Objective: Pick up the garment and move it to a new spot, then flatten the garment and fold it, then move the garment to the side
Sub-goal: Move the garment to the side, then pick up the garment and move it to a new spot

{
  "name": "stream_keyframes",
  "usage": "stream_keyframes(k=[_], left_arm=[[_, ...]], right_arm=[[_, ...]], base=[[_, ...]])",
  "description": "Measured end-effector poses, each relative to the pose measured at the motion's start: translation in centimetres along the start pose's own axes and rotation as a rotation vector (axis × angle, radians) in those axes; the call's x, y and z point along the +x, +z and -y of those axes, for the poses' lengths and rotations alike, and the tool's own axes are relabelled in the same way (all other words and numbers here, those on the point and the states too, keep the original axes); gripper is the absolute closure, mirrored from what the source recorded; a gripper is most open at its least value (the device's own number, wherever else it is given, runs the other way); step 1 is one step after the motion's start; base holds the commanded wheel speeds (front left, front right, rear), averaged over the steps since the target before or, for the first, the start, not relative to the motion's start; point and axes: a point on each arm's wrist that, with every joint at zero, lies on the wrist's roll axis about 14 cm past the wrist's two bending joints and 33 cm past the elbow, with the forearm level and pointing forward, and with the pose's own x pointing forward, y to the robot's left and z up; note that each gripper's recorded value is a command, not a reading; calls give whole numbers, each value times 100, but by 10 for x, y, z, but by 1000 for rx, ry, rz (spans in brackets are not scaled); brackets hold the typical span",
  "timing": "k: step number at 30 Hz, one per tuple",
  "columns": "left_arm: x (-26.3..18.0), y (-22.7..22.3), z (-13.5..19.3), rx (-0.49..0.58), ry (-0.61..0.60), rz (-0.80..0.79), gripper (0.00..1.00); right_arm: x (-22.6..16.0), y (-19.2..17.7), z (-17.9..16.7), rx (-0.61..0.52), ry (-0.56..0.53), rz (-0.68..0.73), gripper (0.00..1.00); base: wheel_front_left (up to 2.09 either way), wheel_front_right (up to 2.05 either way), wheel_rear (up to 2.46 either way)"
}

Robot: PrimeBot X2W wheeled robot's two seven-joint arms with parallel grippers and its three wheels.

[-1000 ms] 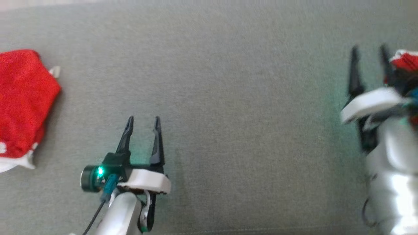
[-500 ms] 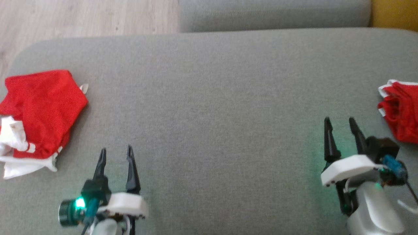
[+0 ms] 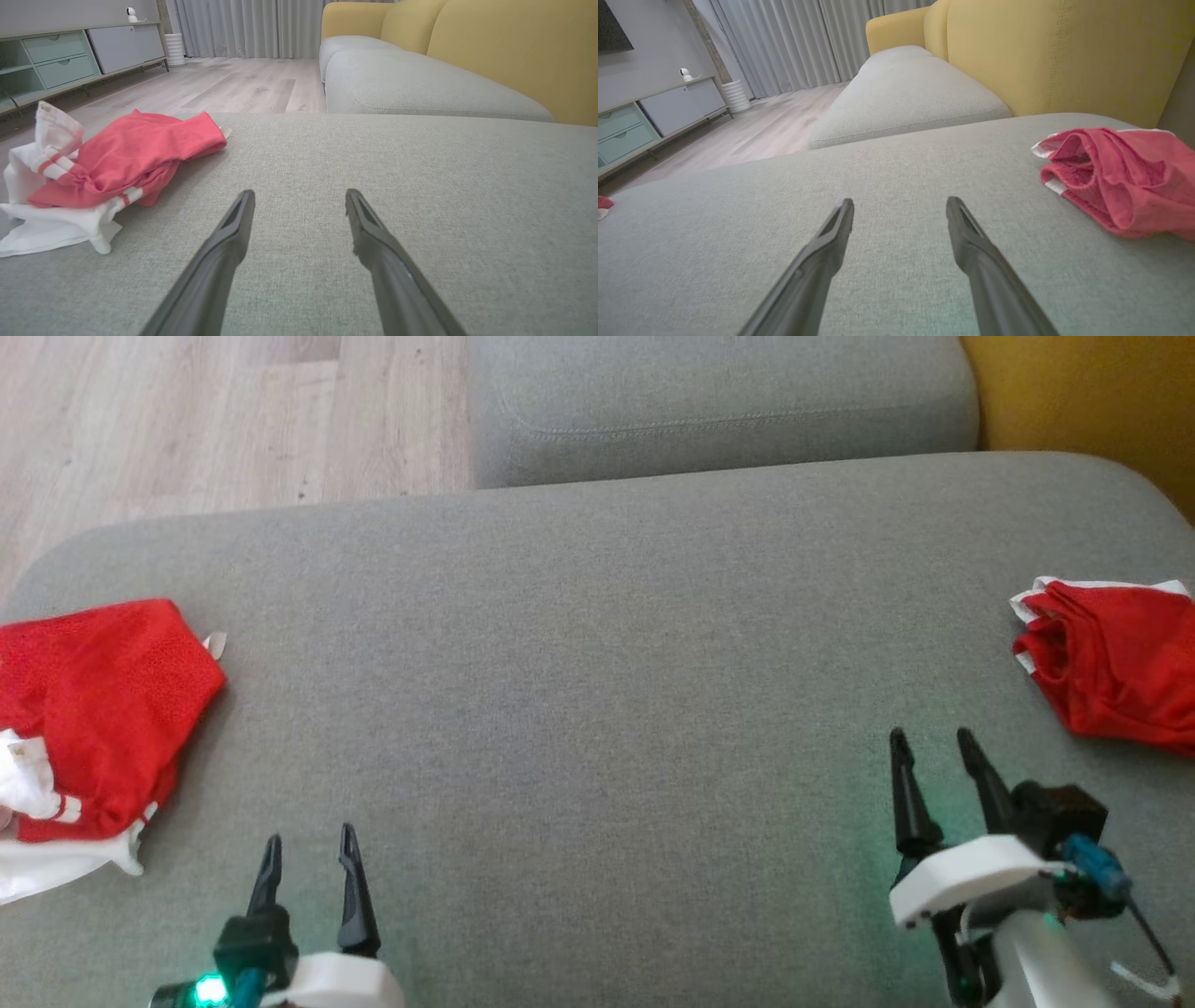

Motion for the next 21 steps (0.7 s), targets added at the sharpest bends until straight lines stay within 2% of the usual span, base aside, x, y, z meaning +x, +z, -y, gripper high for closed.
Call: stream_keyframes(k=[12,21], left_arm=[[-9,-10,-11,-28,37,-26,0],[-34,-12,-57,-52,196,-21,0]], right_arm=[[7,-21,-27,2,78,-64,0],[25,-40,-97,-6,286,-127,0]], base=[[0,0,0],[0,0,0]])
